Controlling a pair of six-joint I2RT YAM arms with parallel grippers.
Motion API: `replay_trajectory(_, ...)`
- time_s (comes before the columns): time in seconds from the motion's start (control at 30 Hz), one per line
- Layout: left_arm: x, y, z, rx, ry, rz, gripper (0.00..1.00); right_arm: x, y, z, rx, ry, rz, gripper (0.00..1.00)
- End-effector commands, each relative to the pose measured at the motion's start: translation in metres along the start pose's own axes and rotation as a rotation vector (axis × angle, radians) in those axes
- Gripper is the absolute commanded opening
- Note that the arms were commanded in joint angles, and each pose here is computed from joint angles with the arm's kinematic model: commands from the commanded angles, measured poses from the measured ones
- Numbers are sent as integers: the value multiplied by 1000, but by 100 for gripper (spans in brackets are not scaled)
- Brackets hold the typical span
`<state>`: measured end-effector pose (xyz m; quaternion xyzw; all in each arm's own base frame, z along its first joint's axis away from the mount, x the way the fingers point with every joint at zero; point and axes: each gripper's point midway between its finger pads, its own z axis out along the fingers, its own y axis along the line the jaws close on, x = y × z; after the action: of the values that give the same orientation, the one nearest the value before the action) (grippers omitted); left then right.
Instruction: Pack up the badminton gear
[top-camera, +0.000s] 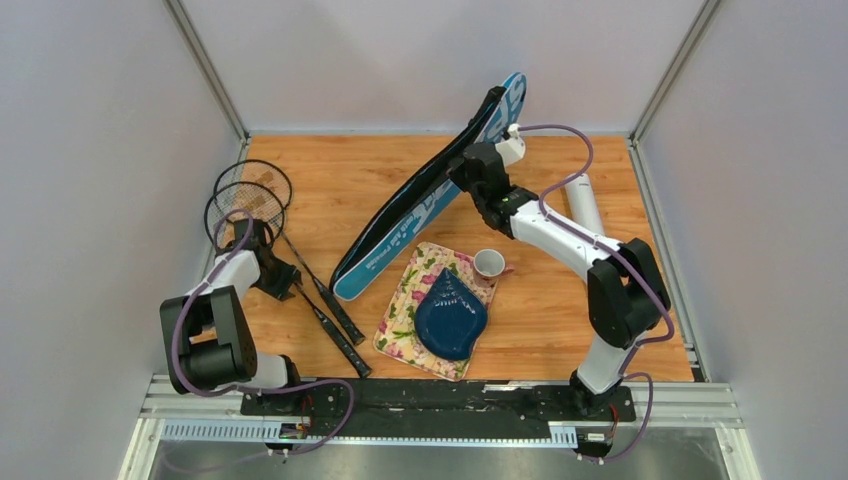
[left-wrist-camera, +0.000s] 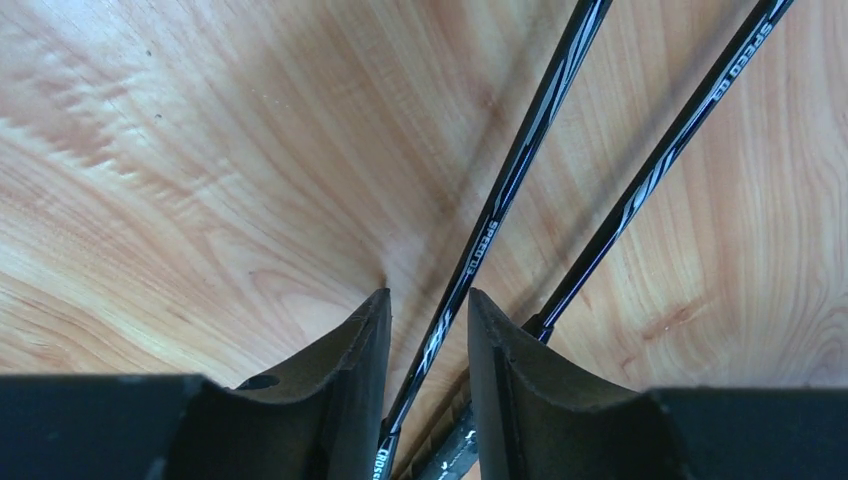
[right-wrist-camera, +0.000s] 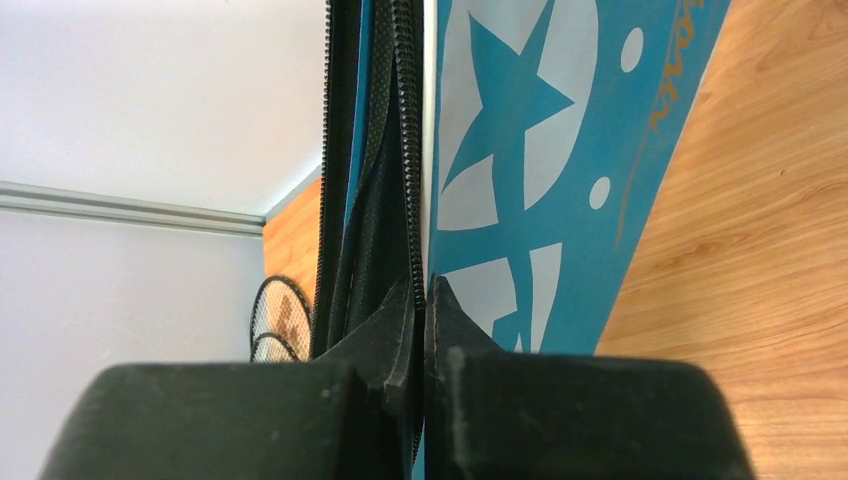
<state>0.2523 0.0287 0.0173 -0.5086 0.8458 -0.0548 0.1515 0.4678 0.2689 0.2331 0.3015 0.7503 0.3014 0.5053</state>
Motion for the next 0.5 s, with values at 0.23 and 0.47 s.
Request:
replay_trajectory(0.23, -10, 9, 20, -77, -37, -56, 26, -36, 40, 21, -180, -87, 108, 0)
replay_trajectory(0.47, -15, 15, 20, -87, -79, -23, 0, -32, 38, 31, -225, -71, 121, 0)
